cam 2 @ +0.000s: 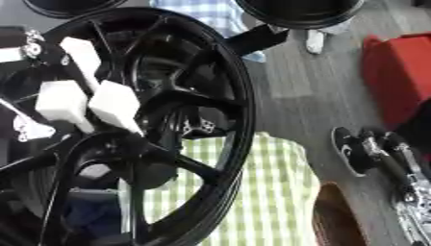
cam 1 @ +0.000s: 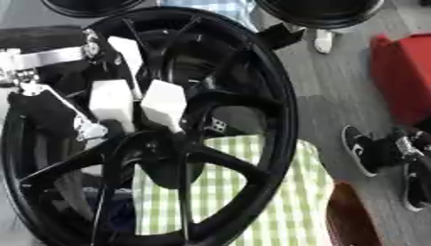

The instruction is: Pull the pin out of the wheel hub.

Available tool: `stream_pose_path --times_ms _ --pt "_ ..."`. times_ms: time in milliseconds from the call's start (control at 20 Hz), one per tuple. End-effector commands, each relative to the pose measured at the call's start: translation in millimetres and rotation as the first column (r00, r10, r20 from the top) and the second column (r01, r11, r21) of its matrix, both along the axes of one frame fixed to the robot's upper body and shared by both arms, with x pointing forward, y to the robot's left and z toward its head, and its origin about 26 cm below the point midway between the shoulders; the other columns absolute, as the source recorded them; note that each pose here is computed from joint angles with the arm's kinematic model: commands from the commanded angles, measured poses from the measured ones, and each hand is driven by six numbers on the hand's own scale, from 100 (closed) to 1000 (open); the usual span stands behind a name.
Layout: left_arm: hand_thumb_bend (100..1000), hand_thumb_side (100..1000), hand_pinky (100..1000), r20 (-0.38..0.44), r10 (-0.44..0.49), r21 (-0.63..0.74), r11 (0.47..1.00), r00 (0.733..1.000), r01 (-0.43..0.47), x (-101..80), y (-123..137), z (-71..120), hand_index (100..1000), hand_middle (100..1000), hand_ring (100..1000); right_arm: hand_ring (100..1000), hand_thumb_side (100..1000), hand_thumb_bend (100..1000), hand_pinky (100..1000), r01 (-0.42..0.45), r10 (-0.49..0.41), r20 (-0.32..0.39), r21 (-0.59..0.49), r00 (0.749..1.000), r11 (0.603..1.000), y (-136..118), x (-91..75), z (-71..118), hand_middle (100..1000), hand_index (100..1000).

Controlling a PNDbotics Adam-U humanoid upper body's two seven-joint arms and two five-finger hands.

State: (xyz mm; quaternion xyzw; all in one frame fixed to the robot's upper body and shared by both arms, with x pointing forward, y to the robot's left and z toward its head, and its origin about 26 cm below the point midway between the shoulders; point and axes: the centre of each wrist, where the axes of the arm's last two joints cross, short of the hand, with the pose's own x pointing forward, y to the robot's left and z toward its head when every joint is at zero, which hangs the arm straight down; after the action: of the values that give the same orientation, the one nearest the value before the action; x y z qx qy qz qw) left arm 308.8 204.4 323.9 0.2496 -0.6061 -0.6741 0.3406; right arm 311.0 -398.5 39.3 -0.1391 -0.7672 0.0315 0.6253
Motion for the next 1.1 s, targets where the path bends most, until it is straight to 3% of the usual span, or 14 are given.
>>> stream_pose_path --times_ms 50,550,900,1100 --pt "260 100 444 0.089 0.017 -0.011 1.0 0.996 -0.016 -11.5 7 17.0 464 290 426 621 534 220 686 0.01 -0.01 0.017 -0.008 1.0 1.0 -6 0.2 7.0 653 752" --pt "276 100 466 0.227 0.085 -0.137 0.989 0.97 -0.055 -21.9 44 43.1 444 259 412 621 537 214 687 0.032 -0.032 0.016 -0.015 0.999 0.999 -12 -3.4 7.2 654 753" --pt "289 100 465 0.223 0.226 -0.349 0.927 0.948 -0.138 -32.6 82 62.0 442 248 421 621 535 210 687 0.049 -0.048 0.023 -0.025 0.999 0.999 -17 -6.3 9.7 654 753" --pt "297 100 466 0.19 0.435 -0.508 0.811 0.88 -0.291 -32.4 123 62.0 441 239 426 620 533 207 687 0.07 -0.07 0.034 -0.022 0.997 0.997 -21 -8.5 11.2 654 753"
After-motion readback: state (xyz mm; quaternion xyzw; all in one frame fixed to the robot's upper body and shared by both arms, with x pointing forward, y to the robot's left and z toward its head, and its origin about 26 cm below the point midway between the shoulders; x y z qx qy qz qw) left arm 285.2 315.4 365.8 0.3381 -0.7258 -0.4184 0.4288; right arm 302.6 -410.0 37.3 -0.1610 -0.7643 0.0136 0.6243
